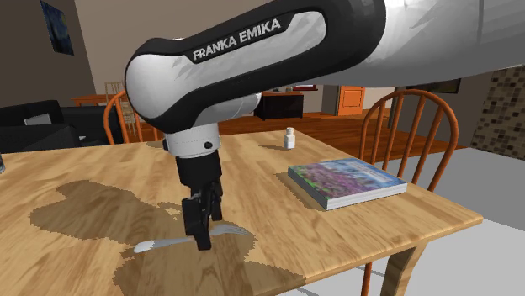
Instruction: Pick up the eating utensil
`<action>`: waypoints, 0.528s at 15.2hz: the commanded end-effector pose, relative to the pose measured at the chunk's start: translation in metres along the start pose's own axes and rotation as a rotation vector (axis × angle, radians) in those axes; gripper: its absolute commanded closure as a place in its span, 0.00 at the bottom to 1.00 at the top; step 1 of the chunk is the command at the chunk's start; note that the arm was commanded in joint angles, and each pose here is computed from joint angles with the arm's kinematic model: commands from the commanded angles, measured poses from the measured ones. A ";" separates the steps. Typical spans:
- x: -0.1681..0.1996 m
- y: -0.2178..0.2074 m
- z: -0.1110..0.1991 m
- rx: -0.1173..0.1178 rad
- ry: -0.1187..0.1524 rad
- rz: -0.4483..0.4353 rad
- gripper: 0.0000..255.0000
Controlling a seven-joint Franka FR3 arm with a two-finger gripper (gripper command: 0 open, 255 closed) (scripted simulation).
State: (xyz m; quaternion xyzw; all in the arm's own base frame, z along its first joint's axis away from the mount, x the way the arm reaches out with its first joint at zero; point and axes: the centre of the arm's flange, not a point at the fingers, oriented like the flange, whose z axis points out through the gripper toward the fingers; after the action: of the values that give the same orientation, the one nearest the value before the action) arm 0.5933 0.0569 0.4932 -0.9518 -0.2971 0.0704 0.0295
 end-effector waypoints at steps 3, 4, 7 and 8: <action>0.000 0.001 0.004 0.000 0.000 0.000 1.00; 0.000 0.001 0.004 0.000 0.000 0.000 1.00; 0.000 0.002 0.004 0.000 0.000 0.000 1.00; 0.000 0.001 0.004 0.000 0.000 0.000 1.00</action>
State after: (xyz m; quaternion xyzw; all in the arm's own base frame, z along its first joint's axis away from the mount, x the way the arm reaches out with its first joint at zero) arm 0.5933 0.0560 0.4899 -0.9518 -0.2972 0.0691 0.0294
